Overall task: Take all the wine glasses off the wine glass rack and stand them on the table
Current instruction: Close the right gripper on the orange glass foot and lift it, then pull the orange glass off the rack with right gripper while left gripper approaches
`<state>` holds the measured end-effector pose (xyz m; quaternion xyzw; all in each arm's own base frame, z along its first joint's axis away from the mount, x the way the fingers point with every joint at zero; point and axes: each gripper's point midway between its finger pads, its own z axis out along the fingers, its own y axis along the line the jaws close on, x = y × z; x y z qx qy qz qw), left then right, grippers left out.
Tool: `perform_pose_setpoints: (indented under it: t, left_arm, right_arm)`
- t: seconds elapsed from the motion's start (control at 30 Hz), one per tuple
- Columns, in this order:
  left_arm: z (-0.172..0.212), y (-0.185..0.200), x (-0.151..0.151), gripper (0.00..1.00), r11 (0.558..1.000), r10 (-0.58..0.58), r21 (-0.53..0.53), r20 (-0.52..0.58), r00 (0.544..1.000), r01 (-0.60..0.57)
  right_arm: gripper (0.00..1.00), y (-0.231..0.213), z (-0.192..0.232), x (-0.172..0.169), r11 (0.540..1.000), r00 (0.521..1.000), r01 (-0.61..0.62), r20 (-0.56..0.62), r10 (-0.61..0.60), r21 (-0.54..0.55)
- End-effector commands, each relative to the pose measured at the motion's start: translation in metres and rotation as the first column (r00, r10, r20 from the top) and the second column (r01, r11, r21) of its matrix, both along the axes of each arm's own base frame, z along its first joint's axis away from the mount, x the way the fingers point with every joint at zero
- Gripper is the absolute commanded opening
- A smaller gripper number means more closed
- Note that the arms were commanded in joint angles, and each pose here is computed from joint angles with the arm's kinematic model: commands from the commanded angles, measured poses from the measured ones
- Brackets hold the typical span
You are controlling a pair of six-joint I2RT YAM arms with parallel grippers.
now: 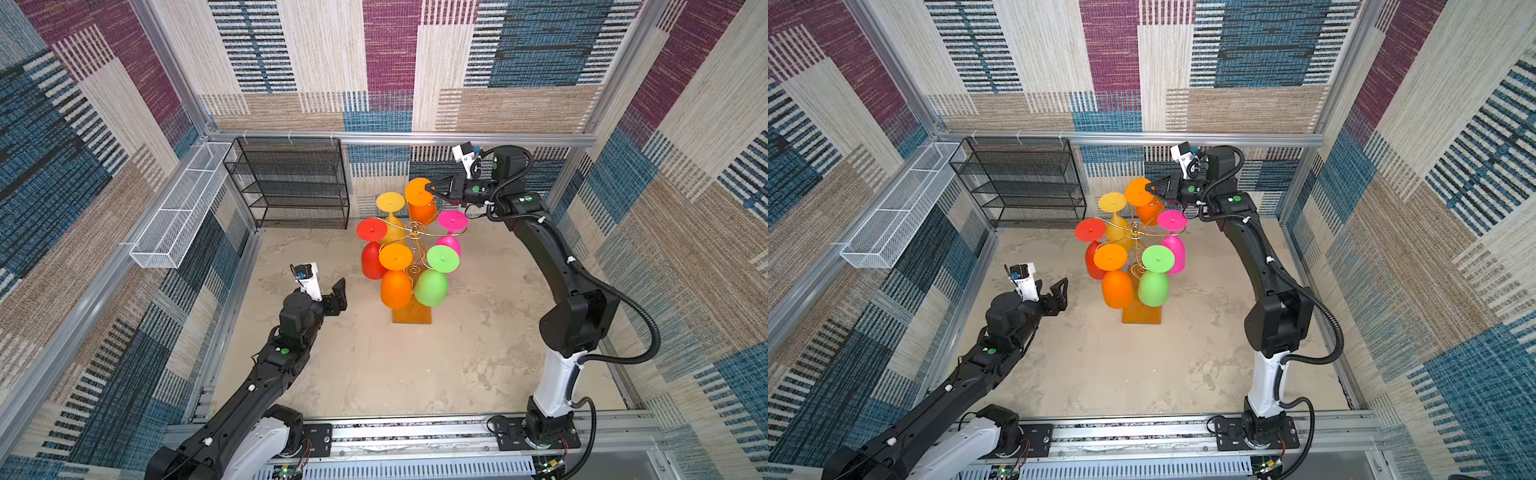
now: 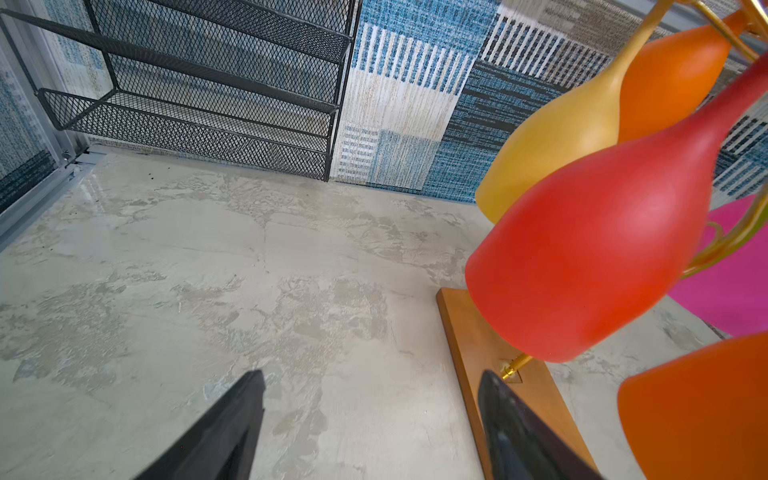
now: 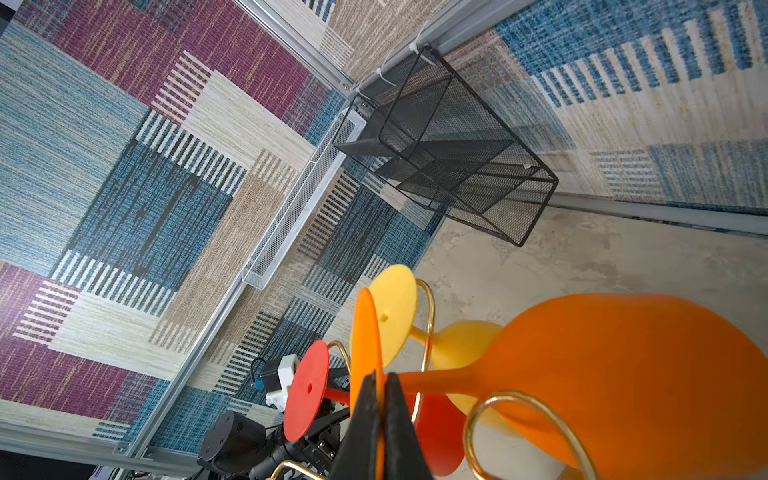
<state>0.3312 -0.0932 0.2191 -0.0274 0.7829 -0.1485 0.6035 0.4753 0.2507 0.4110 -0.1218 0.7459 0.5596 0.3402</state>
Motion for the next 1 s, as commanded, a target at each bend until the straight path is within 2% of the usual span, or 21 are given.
perform_pose_setpoints:
  t: [0.0, 0.3, 0.53, 0.73, 0.83, 0.97]
  left_arm:
    - [0.002, 0.001, 0.001, 0.83, 1.0, 0.009, -0.001, 0.009, 1.0, -0.009]
    - [0.003, 0.002, 0.0, 0.83, 1.0, 0.009, 0.005, 0.008, 1.0, -0.01]
    - [0.019, 0.005, -0.003, 0.83, 1.0, 0.019, -0.011, 0.046, 0.999, -0.019]
    - [0.046, 0.003, -0.009, 0.83, 0.999, 0.001, -0.05, 0.104, 0.995, 0.004]
    - [0.062, -0.004, -0.013, 0.83, 0.996, -0.038, -0.073, 0.141, 0.989, 0.048]
    - [0.094, -0.022, -0.02, 0.82, 0.982, -0.139, -0.101, 0.201, 0.97, 0.162]
  right_arm:
    - [0.0, 0.001, 0.007, 0.009, 1.0, 1.0, 0.002, 0.024, -0.002, 0.006]
    - [0.0, -0.007, 0.023, 0.039, 0.998, 0.996, 0.049, 0.077, -0.051, 0.032]
    - [0.0, -0.046, 0.063, 0.035, 0.988, 0.967, 0.147, 0.203, -0.155, 0.056]
    - [0.0, -0.089, 0.111, -0.01, 0.972, 0.907, 0.201, 0.351, -0.232, 0.123]
    - [0.0, -0.098, 0.133, -0.049, 0.968, 0.855, 0.202, 0.455, -0.25, 0.151]
    - [0.0, -0.1, 0.155, -0.104, 0.969, 0.789, 0.166, 0.565, -0.242, 0.182]
